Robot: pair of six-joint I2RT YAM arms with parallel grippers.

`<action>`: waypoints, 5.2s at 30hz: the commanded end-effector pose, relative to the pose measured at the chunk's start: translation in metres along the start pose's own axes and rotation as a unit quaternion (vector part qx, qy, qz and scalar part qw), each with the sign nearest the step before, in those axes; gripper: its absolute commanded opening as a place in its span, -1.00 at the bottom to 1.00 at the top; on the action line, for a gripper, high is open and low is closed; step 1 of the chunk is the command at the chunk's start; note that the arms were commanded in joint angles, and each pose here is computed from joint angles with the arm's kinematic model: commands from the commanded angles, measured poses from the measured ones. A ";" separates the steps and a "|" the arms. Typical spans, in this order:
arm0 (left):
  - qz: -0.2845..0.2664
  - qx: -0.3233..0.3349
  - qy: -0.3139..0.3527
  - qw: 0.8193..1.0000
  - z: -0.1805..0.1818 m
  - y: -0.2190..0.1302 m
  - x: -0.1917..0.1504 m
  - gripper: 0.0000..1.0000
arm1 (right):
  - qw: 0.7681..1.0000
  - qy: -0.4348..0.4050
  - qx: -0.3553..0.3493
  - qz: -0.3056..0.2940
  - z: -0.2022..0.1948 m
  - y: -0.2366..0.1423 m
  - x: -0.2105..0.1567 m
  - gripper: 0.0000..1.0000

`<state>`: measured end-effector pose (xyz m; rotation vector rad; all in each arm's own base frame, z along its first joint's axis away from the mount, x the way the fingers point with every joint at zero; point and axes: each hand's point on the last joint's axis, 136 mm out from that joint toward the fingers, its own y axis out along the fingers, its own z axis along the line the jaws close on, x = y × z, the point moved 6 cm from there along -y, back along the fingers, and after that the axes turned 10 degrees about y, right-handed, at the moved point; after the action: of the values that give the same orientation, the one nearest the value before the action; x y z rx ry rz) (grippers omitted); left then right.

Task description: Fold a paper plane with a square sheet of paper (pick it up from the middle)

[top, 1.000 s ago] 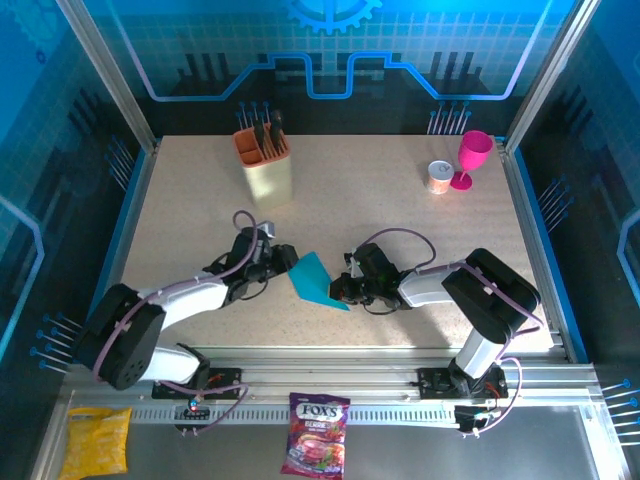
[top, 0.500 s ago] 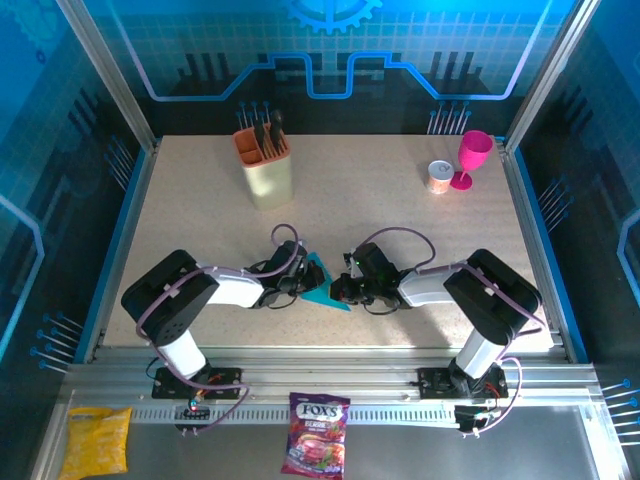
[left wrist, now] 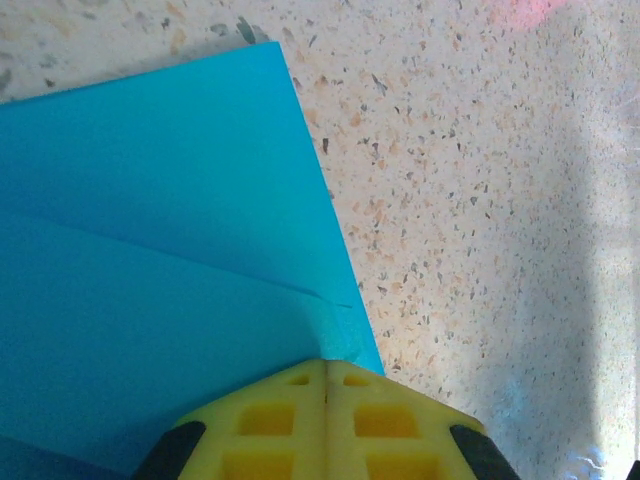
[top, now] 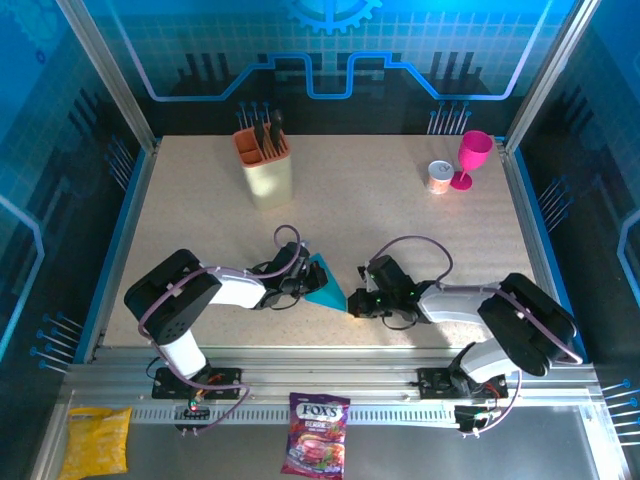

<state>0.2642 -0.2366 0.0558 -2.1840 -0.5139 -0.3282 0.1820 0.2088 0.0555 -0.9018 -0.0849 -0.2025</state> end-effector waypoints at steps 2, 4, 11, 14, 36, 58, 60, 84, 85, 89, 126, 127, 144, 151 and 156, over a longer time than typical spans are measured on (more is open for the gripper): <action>0.014 0.085 -0.014 0.996 0.040 0.003 -0.006 -1.00 | 0.988 0.040 -0.126 0.080 -0.063 -0.009 -0.050 -1.00; 0.014 0.085 -0.012 0.996 0.040 0.003 -0.003 -1.00 | 0.987 0.041 -0.135 0.078 -0.065 -0.015 -0.052 -1.00; 0.027 0.070 0.007 0.997 0.039 0.006 0.000 -1.00 | 0.994 0.042 -0.100 0.031 -0.043 -0.046 -0.034 -1.00; 0.034 0.057 0.017 0.998 0.036 0.008 0.000 -1.00 | 0.997 0.048 -0.057 0.006 -0.026 -0.057 -0.020 -0.97; 0.055 0.054 0.018 0.997 0.048 0.013 -0.012 -1.00 | 0.992 0.109 0.064 0.007 0.015 -0.012 0.021 -0.39; 0.053 0.055 0.017 0.997 0.050 0.010 -0.013 -1.00 | 0.984 0.138 0.112 0.005 0.018 0.006 0.040 -0.52; 0.052 0.055 0.017 0.997 0.050 0.010 -0.013 -1.00 | 0.984 0.139 0.113 0.005 0.017 0.005 0.040 -0.55; -0.138 -0.035 -0.018 0.990 0.013 -0.123 0.101 -0.02 | 0.975 -0.036 -0.158 -0.150 0.032 -0.169 0.079 -1.00; -0.140 -0.037 -0.018 0.989 0.013 -0.126 0.100 0.01 | 0.967 -0.047 -0.191 -0.160 0.031 -0.178 0.082 -1.00; -0.144 -0.036 -0.025 0.989 0.019 -0.134 0.089 0.07 | 0.929 -0.084 -0.310 -0.184 0.030 -0.205 0.088 -1.00; -0.167 -0.038 -0.033 0.985 0.032 -0.185 0.069 0.50 | 0.947 -0.191 -0.258 0.007 0.100 -0.049 0.048 -0.07; -0.160 -0.051 -0.031 0.985 0.028 -0.183 0.070 0.52 | 0.957 -0.167 -0.237 0.001 0.092 -0.057 0.056 -0.07; 0.045 -0.198 0.131 0.970 -0.119 -0.067 -0.007 0.54 | 0.991 0.110 -0.058 -0.047 -0.032 -0.088 0.076 -0.11; 0.068 -0.192 0.143 0.968 -0.126 -0.030 -0.013 0.53 | 0.987 0.143 -0.036 -0.064 -0.051 -0.094 0.063 -0.12; 0.072 -0.193 0.146 0.968 -0.128 -0.017 -0.005 0.53 | 0.986 0.149 -0.016 -0.072 -0.053 -0.096 0.056 -0.13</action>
<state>0.2338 -0.3194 0.1292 -2.4286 -0.1299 -0.6252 0.2158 0.1004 0.1010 -0.9516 0.1346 -0.4574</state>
